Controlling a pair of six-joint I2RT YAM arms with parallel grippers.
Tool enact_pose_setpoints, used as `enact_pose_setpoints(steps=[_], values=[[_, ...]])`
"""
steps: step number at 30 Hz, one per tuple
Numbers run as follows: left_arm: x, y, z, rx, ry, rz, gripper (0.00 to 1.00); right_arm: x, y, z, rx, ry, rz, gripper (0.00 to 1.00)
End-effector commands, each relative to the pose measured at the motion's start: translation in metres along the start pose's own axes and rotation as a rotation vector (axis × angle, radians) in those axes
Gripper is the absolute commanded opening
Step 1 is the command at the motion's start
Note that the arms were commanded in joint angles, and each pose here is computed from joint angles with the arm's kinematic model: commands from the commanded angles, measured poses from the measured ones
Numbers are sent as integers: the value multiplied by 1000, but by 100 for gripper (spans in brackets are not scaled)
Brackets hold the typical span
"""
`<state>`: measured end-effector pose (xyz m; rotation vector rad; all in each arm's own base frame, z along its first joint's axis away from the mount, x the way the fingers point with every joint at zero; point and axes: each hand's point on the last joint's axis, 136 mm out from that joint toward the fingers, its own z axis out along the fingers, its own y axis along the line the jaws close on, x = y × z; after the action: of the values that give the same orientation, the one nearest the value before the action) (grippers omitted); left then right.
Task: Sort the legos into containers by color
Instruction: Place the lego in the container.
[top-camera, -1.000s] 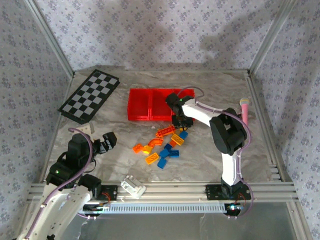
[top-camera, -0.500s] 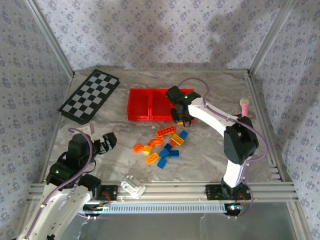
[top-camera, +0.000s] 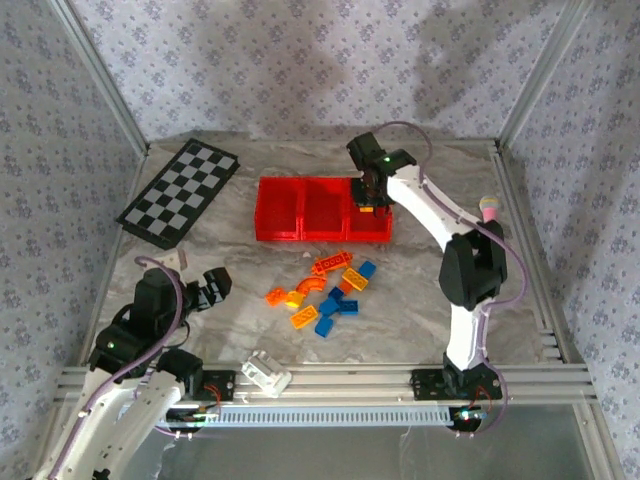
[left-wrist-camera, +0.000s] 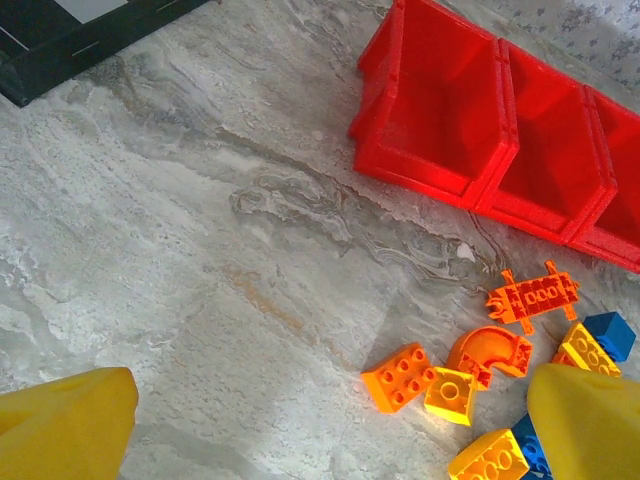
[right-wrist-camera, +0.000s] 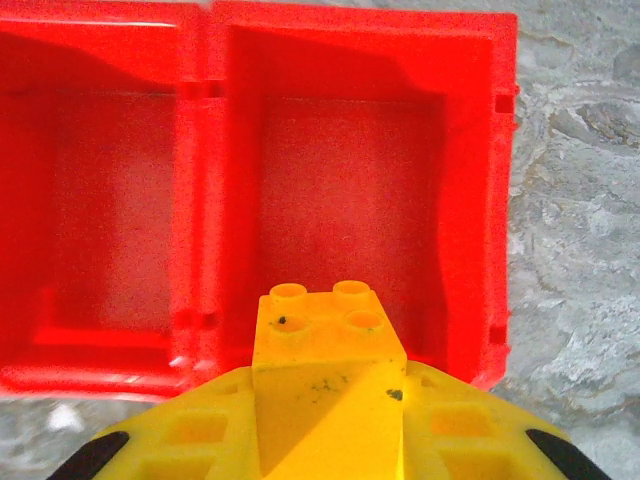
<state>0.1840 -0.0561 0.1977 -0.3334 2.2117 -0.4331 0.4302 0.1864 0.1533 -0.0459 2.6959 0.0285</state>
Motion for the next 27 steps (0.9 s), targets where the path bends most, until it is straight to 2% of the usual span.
enact_pose_setpoints(steps=[1, 12, 21, 24, 27], values=[[-10, -3, -12, 5, -30, 18, 100, 2, -6, 16, -3, 60, -30, 27], [-11, -1, -10, -16, -25, 27, 100, 0, -2, 54, -33, 124, -19, 33], [-13, 5, -9, -63, -25, 39, 100, 4, -4, 57, -11, 141, 39, 49], [-13, 4, -9, -62, -21, 45, 100, 5, -8, 47, 22, 131, 81, 62], [-13, 2, -10, -44, -19, 45, 100, 7, -15, 29, 85, 97, 158, 65]])
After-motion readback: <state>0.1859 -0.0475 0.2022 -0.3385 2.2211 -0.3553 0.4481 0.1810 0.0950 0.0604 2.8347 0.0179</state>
